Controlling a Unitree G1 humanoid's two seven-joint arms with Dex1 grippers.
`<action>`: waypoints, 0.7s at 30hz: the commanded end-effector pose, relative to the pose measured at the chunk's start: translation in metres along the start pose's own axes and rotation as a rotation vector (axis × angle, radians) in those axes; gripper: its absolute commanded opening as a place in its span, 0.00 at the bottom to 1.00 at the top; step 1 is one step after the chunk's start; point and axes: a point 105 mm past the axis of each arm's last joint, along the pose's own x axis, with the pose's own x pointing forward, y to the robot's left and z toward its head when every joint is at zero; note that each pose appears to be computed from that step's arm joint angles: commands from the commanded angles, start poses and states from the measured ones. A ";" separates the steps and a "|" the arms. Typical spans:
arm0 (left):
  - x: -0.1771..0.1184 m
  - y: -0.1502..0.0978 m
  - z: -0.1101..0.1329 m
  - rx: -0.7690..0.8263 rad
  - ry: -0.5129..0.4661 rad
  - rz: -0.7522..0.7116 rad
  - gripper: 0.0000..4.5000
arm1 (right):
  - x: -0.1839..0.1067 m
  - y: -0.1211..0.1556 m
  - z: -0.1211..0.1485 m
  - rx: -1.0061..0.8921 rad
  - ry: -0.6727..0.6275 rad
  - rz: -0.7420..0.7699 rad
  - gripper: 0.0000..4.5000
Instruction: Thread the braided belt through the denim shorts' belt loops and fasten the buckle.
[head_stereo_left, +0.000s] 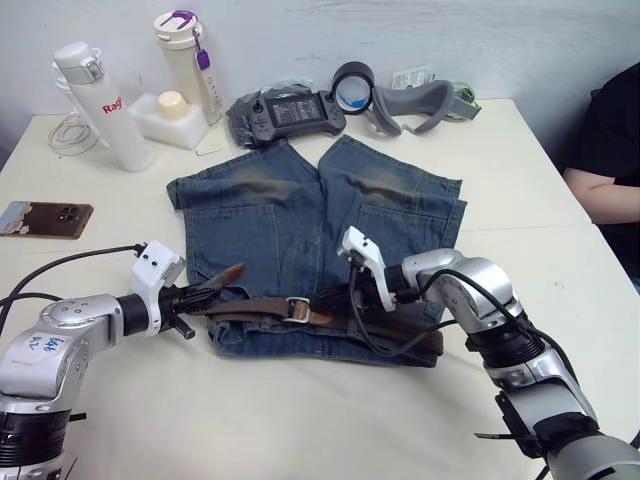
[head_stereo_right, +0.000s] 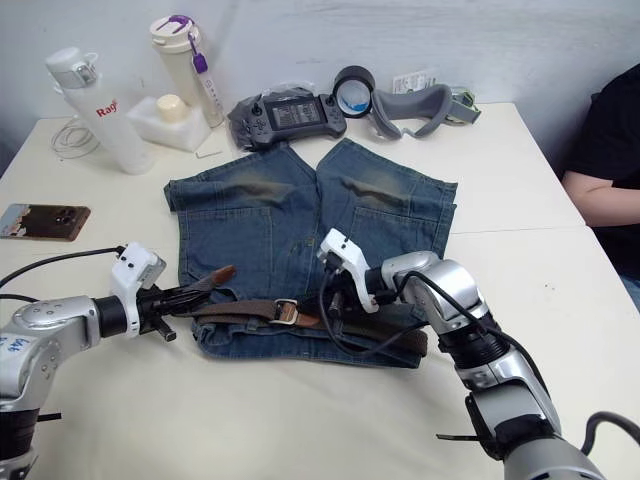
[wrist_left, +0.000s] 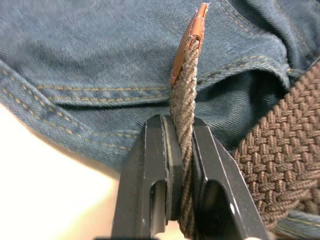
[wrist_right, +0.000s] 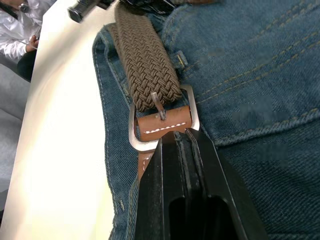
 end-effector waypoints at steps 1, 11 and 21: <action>0.003 -0.004 0.013 0.034 -0.066 -0.011 0.00 | 0.010 0.010 0.012 -0.068 0.000 0.040 0.01; 0.005 -0.006 0.014 0.047 -0.068 -0.019 0.00 | 0.030 0.010 0.013 -0.082 0.020 0.056 0.01; 0.004 -0.006 0.011 0.041 -0.063 -0.021 0.00 | 0.015 0.018 0.030 -0.081 -0.018 0.100 0.01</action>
